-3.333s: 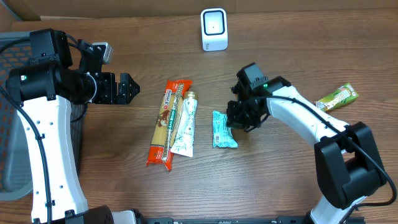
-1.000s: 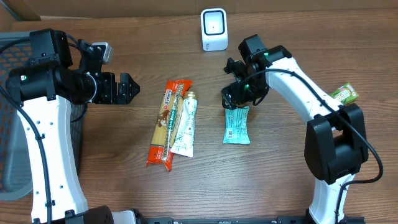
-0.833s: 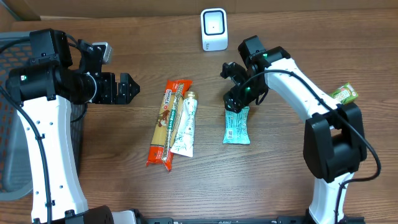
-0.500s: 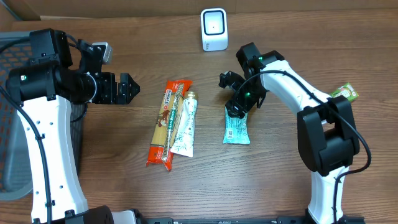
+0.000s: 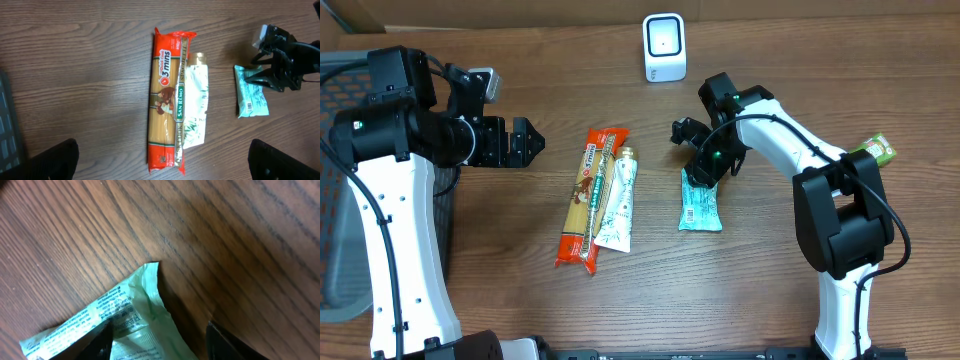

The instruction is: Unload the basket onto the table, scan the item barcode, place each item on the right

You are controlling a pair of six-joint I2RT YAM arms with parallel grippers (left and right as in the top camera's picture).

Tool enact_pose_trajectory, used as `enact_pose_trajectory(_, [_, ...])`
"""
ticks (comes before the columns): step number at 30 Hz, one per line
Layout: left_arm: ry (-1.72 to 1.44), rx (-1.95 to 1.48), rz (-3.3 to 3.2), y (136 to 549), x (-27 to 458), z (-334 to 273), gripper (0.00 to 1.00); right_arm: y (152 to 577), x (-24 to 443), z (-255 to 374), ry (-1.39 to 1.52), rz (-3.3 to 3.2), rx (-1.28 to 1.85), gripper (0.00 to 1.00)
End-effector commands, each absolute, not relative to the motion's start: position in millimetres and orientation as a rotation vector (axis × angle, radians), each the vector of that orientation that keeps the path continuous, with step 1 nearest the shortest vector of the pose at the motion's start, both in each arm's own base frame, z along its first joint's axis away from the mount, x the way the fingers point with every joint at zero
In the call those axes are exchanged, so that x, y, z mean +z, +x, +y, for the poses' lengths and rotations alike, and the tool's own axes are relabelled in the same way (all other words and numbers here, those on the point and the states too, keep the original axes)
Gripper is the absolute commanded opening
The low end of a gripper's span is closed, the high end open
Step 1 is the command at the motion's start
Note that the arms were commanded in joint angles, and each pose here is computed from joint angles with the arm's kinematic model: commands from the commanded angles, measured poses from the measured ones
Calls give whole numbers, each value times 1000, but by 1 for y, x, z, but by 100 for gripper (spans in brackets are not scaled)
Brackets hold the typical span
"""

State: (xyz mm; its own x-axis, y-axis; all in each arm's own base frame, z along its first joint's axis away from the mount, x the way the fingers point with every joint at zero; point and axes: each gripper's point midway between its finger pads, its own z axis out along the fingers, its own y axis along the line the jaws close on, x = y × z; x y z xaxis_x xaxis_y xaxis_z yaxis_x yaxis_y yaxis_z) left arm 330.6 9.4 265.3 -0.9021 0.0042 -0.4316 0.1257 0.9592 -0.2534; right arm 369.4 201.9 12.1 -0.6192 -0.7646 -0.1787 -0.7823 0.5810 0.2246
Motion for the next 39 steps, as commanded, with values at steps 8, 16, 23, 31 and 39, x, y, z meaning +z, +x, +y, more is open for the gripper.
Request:
enact_pose_trajectory(8, [134, -386, 2653, 332, 270, 7, 100, 351, -7, 197, -1193, 2873, 473, 32])
enact_pose_trajectory(16, [134, -387, 2653, 332, 270, 7, 100, 365, -6, 197, -257, 3142, 477, 4])
enact_pose_trajectory(23, [134, -386, 2653, 332, 270, 7, 100, 400, -3, 167, 717, 3067, 556, 4])
enact_pose_trajectory(31, [134, -386, 2653, 332, 270, 7, 100, 426, 9, 141, 425, 2988, 793, 68])
enact_pose_trajectory(39, [134, -386, 2653, 332, 270, 7, 100, 416, 9, 144, -222, 2901, 895, 62])
